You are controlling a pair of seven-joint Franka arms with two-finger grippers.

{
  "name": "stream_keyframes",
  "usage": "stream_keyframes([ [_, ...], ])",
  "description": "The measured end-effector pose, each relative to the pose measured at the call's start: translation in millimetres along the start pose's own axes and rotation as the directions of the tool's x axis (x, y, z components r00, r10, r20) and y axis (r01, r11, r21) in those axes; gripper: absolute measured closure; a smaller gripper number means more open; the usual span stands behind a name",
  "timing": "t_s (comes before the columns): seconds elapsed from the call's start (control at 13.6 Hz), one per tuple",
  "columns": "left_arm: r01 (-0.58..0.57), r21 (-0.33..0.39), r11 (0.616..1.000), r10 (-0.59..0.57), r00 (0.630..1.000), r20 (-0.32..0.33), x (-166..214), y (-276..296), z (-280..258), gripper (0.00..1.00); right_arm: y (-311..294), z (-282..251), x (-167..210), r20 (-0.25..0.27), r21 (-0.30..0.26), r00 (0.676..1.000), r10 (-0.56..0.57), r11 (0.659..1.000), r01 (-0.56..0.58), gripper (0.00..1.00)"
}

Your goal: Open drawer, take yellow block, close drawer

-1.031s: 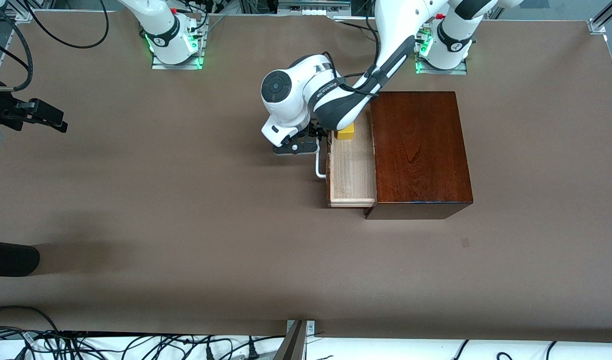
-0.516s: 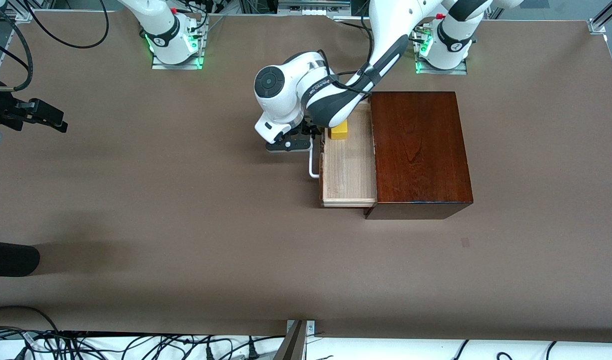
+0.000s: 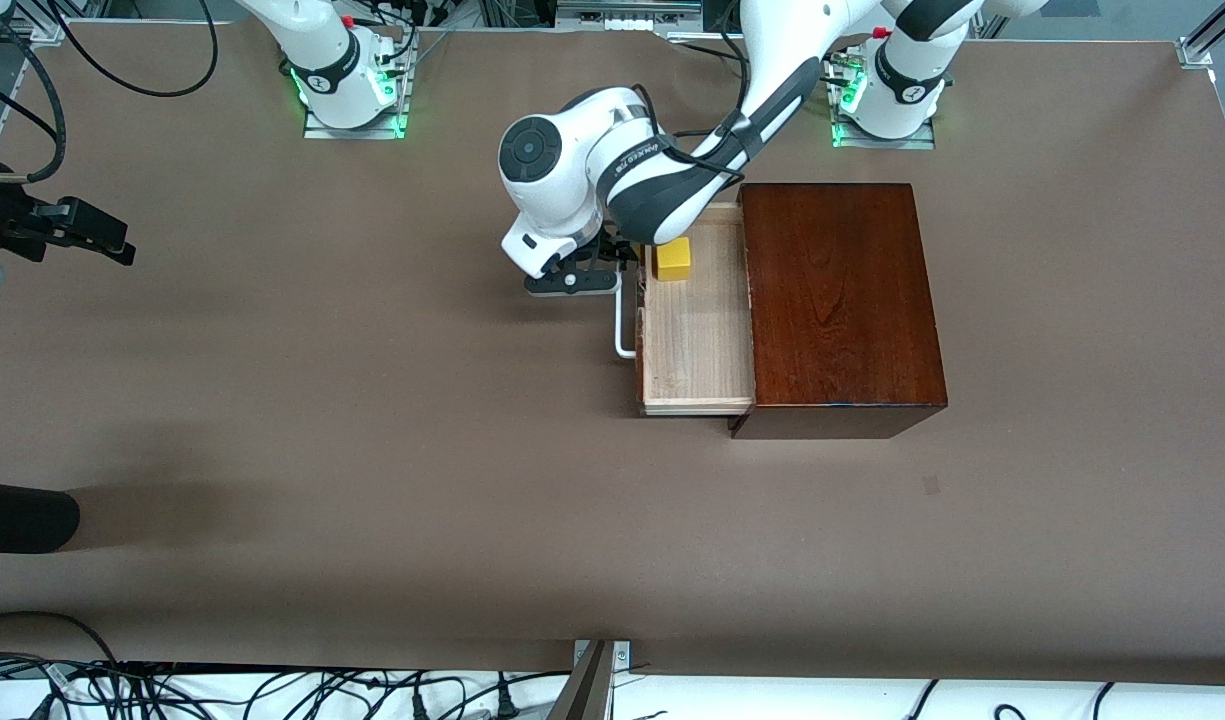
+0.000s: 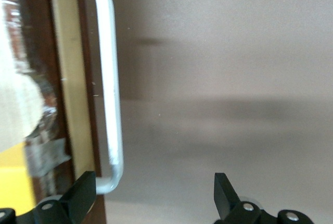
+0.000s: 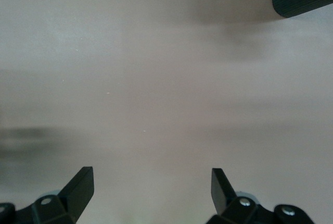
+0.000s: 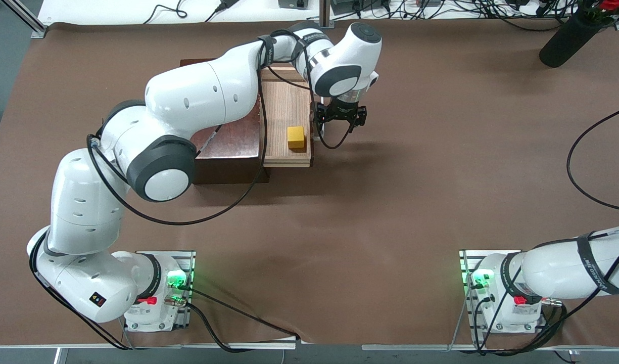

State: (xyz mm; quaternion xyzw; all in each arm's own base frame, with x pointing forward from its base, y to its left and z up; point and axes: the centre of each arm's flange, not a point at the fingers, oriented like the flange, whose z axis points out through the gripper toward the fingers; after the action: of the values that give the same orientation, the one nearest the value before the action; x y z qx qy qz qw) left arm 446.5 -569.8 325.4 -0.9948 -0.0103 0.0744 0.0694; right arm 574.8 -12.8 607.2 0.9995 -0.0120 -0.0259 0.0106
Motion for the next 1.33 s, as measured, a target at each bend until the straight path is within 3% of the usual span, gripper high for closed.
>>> stream_keyframes([
  [0.37, 0.047, -0.009, 0.999, -0.048, 0.998, -0.037, -4.9, -45.3, -97.2, 0.00, 0.0, 0.0, 0.0, 0.000, 0.000, 1.000, 0.000, 1.000, 0.000, 0.00],
  [0.59, 0.145, -0.072, 0.987, -0.147, 0.989, -0.024, 32.7, -127.7, -162.4, 0.00, -2.1, -0.8, 0.0, -0.002, 0.000, 1.000, -0.004, 1.000, 0.004, 0.00],
  [0.88, 0.111, -0.093, 0.989, -0.115, 0.992, -0.047, 68.6, -231.5, -214.2, 0.00, -10.2, -5.3, -0.1, -0.010, 0.041, 1.000, 0.009, 0.999, -0.008, 0.00],
  [1.1, 0.082, -0.122, 0.989, -0.085, 0.996, -0.022, 90.0, -321.6, -239.6, 0.00, -48.0, -8.1, -2.1, 0.000, 0.077, 0.989, 0.150, 0.986, -0.149, 0.00],
  [1.33, 0.080, -0.165, 0.983, -0.082, 0.997, -0.004, 104.8, -428.6, -258.5, 0.00, -127.7, -9.3, -14.5, 0.021, 0.077, 0.959, 0.284, 0.956, -0.285, 0.00],
])
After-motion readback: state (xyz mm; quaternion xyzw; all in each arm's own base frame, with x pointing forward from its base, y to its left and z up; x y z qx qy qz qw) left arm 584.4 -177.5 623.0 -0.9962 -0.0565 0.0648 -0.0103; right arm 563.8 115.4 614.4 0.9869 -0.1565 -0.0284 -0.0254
